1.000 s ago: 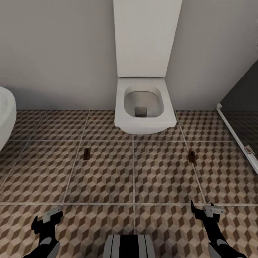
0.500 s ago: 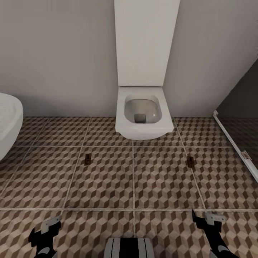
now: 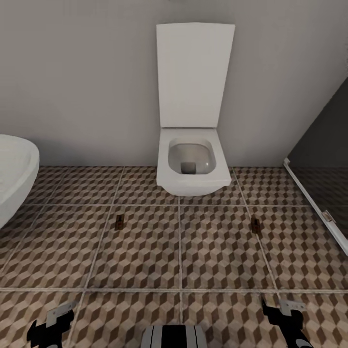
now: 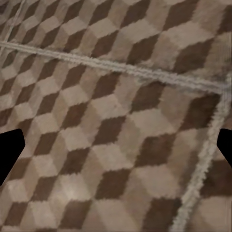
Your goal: Take the four mousetraps from the cabinet in the bathroom and place them on the bathroom floor. Make sure all four end up on the same floor surface, and ensure that at least two of them are either under or directly next to the same bathroom sink.
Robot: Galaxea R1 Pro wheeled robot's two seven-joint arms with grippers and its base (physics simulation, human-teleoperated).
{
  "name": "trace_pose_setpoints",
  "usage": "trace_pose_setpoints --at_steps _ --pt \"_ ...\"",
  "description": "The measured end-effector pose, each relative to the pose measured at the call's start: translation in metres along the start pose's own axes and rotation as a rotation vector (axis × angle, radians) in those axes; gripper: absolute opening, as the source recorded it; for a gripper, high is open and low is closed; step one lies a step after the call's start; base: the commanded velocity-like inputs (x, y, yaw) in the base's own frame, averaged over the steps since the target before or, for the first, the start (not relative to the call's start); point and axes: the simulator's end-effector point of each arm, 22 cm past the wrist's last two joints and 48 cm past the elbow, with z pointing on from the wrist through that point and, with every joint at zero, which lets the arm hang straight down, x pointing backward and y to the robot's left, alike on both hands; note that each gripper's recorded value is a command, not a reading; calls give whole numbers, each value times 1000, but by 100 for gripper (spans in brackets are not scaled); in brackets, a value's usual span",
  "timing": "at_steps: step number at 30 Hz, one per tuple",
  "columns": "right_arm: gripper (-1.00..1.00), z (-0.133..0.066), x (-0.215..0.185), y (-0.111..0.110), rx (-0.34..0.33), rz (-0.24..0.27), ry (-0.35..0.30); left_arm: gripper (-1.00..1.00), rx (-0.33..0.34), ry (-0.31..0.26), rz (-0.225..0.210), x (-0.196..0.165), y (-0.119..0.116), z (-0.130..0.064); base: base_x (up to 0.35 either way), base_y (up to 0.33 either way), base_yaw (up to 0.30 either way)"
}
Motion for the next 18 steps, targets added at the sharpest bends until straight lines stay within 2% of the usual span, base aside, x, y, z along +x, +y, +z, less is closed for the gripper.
trace_pose_setpoints --at_steps 9,18 --pt "100 -12 11 -3 5 3 36 100 -1 36 10 13 9 -10 0 0 0" --pt "100 -23 14 9 -11 5 48 100 3 65 15 23 13 -21 0 0 0"
